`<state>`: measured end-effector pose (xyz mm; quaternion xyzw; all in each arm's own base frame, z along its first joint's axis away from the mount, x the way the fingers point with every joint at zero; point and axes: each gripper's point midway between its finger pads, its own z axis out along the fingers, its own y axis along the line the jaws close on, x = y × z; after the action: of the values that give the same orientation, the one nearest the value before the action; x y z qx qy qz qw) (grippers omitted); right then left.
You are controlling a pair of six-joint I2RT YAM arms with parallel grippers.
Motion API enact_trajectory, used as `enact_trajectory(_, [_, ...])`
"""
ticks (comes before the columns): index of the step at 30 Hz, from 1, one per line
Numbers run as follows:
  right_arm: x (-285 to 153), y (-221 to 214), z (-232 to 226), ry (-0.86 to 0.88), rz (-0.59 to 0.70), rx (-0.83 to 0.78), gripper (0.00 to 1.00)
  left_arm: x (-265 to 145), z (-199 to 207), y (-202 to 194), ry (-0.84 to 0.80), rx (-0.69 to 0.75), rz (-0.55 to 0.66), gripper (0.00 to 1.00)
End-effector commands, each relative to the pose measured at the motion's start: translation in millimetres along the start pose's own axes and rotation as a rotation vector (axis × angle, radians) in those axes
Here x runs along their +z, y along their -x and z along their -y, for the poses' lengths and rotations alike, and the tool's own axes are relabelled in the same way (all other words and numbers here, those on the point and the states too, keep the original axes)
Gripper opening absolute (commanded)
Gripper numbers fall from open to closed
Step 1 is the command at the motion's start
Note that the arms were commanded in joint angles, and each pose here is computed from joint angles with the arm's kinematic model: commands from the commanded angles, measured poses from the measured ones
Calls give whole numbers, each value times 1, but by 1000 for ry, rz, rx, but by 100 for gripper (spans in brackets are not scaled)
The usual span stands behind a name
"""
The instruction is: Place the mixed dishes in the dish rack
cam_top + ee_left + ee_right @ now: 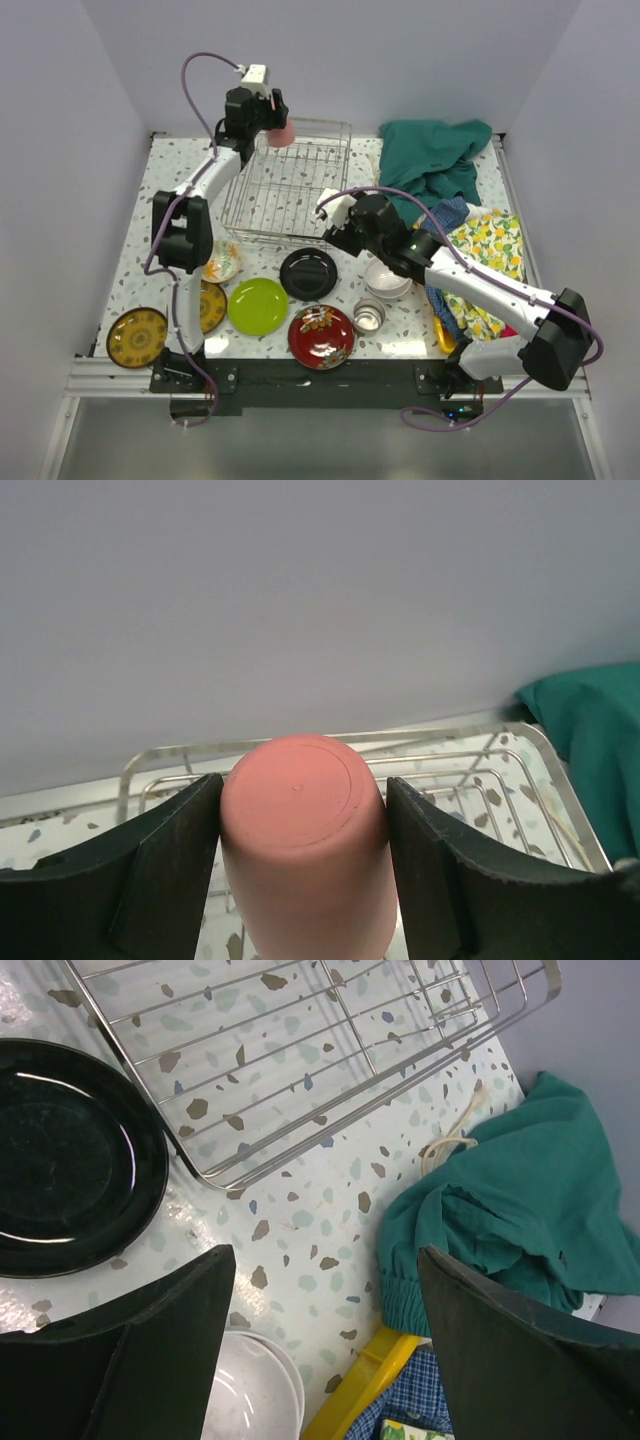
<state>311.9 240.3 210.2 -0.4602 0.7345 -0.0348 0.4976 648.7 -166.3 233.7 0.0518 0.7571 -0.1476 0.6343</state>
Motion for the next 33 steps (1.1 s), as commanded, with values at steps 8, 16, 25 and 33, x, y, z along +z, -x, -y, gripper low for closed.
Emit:
enact_trajectory(8, [3, -7, 6, -39, -48, 39, 77, 34, -27, 29, 159, 100, 229, 0])
enact_trajectory(16, [7, -13, 0, -17, -66, 51, 77, 45, -28, 9, 183, 126, 242, 0])
enact_trajectory(25, [10, -21, -3, -8, -85, 53, 77, 51, -32, -7, 202, 126, 235, 0])
enact_trajectory(33, [13, -21, -4, -9, -78, 66, 77, 45, -31, -36, 204, 136, 165, 0])
